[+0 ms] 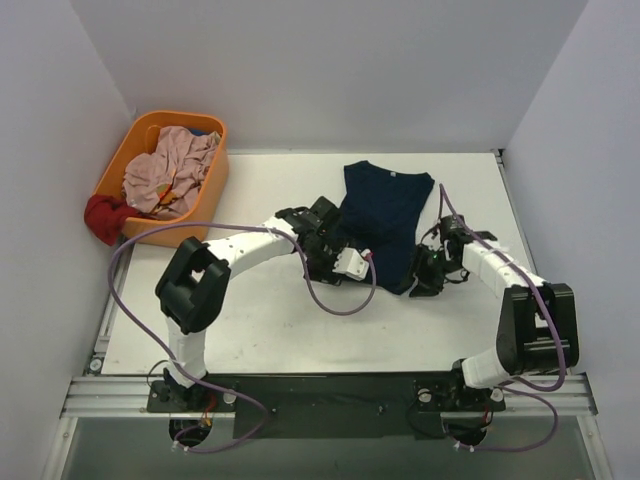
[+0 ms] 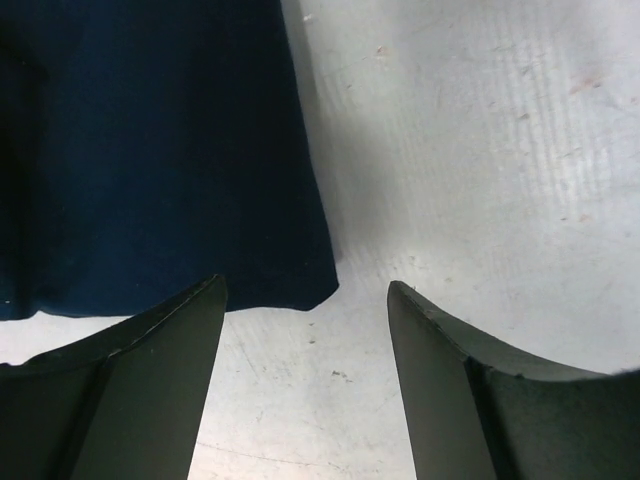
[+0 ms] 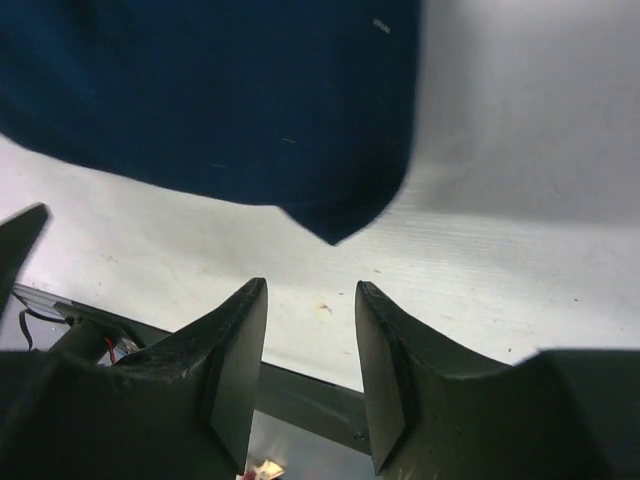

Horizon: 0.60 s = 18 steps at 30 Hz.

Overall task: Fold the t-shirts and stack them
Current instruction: Fold the folded rectangular tshirt in 1/3 of the way, then grab one side of the 2/3 rectangular tshirt with both arms

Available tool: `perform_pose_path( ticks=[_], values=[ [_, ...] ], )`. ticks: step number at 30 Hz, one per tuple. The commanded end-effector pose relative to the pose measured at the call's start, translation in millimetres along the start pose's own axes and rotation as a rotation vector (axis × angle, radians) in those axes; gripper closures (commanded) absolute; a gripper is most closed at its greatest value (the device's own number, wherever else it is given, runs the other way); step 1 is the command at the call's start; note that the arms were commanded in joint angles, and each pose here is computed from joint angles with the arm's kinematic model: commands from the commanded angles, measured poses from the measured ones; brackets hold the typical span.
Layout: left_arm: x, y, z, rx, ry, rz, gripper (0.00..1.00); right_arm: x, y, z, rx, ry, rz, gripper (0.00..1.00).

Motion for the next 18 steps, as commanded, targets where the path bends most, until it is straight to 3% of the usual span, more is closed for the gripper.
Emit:
perform_pose_path(
  ticks=[1, 6, 8, 14, 15, 16, 17, 18],
  values=[
    [-6.6, 16.7, -2.1, -0.101, -0.063, -0.098, 0.24, -18.0, -9.6, 12.2, -0.082, -0.086, -0.062, 0.64],
    [-26.9, 9.7, 9.3, -0.095, -0.043, -0.112, 0.25, -39.5, -12.0, 16.2, -0.103, -0.148, -0.125, 0.64],
    [-29.0, 13.5, 12.5, -0.093, -0.032, -0.149, 0.32, -46.1, -15.9, 18.7, -0.111, -0.154, -0.116, 0.63],
    [-32.5, 16.6, 17.6, -0.092, -0.012, -0.17, 0.76, -58.9, -23.2, 15.8, -0.107, -0.178, -0.097, 0.64],
    [-33.1, 15.9, 18.5, -0.093, -0.008, -0.164, 0.81, -61.0, -24.7, 16.3, -0.114, -0.171, -0.097, 0.67],
    [-32.9, 14.9, 19.1, -0.089, -0.003, -0.157, 0.95, -62.2, -25.7, 16.8, -0.112, -0.164, -0.096, 0.8],
    [-31.6, 15.4, 18.8, -0.084, -0.004, -0.159, 1.0, -62.5, -28.2, 16.3, -0.123, -0.16, -0.1, 0.92],
    [-30.2, 14.9, 18.8, -0.07, 0.001, -0.158, 1.0, -61.9, -28.9, 16.8, -0.123, -0.151, -0.115, 0.96]
  ],
)
Point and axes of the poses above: each gripper's point midway between its finger pads, its own x axis back along the fingers, its own y axis along the line the jaws close on, z = x × y, the point moved 10 cm from there along x, back along the fingers, and after that the axes turned 10 degrees about x, right-handed, at the moved point
